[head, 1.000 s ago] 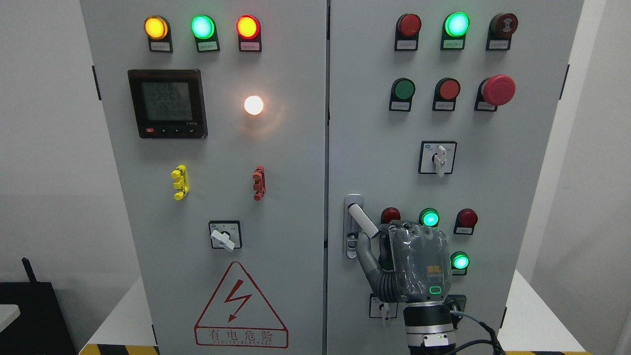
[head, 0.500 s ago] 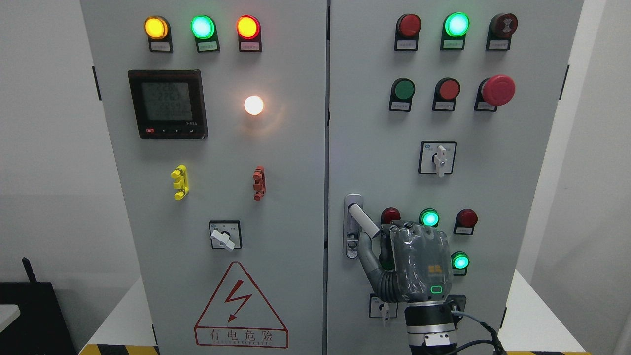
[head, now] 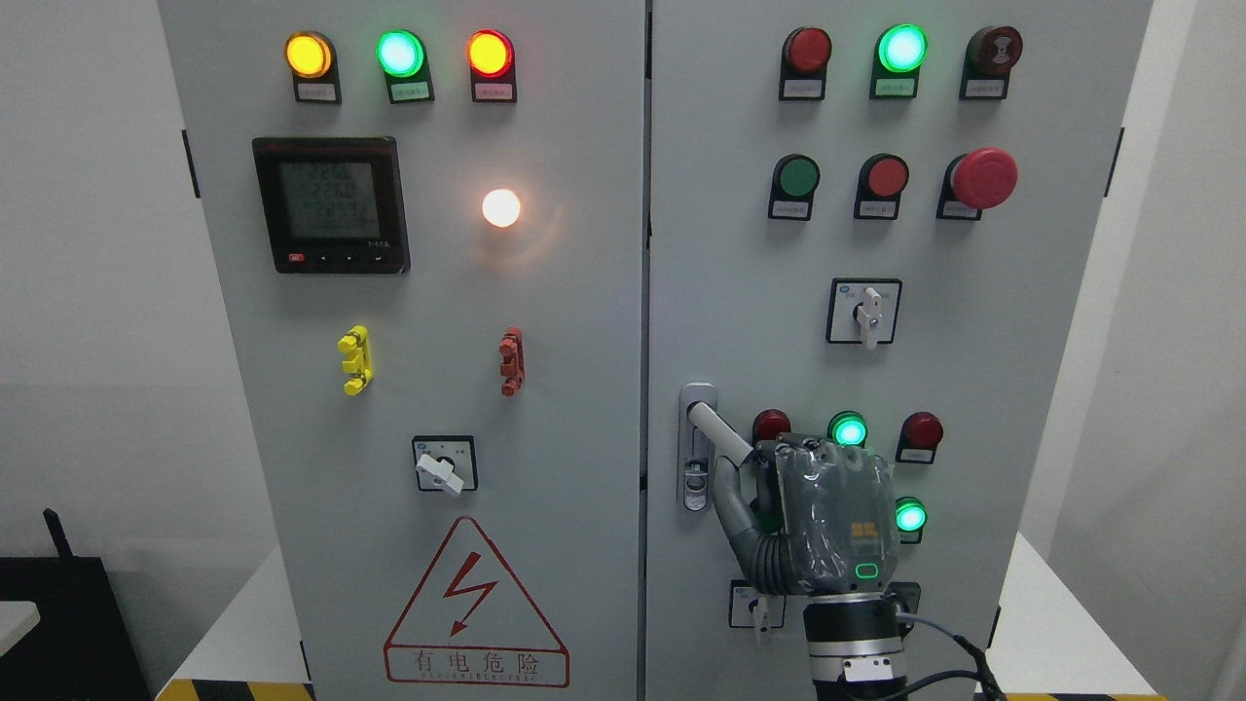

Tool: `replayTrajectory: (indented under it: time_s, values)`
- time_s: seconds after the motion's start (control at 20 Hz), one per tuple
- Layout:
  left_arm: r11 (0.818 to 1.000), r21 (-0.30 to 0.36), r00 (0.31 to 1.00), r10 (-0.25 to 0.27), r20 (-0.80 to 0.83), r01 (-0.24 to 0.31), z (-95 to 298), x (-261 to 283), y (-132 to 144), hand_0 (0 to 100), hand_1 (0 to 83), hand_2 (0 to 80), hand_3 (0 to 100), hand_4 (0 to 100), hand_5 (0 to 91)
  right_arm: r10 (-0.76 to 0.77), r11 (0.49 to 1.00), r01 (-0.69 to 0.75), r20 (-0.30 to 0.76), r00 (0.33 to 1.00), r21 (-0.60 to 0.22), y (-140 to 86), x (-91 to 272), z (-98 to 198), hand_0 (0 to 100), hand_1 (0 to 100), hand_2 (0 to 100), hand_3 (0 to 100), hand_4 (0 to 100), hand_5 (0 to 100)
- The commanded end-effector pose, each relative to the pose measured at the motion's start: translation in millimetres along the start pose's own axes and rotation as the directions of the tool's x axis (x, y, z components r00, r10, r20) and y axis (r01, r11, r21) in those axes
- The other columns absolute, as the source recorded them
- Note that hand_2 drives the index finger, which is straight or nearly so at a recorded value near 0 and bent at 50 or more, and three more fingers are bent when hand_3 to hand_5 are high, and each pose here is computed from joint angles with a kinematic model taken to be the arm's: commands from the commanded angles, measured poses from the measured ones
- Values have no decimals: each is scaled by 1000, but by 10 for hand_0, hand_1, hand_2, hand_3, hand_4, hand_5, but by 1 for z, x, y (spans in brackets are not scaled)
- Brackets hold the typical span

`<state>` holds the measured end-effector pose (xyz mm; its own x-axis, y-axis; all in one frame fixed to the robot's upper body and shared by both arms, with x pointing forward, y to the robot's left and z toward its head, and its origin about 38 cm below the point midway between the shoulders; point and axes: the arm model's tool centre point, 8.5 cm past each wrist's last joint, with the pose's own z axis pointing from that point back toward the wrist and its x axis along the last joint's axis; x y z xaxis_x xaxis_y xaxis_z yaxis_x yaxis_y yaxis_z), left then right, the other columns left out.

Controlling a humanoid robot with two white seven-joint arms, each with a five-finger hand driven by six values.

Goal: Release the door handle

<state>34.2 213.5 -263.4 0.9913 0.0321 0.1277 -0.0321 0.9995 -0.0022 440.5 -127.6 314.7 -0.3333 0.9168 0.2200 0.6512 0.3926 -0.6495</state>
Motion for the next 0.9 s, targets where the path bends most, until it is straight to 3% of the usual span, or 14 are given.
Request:
replayTrajectory:
  time_s: [0.0, 0.85]
  values:
    - [1000, -1, 1000, -27, 10, 27, 0, 3, 0, 120, 389, 0, 0, 0, 0, 3, 1000, -3, -11, 1000, -14, -5, -4, -2, 644, 490, 1000, 1000, 1000, 994]
    - [1000, -2, 1000, -28, 11, 28, 0, 4, 0, 120, 389, 0, 0, 0, 0, 3, 1000, -4, -9, 1000, -24, -8, -4, -2, 651, 485, 1000, 1000, 1000, 994]
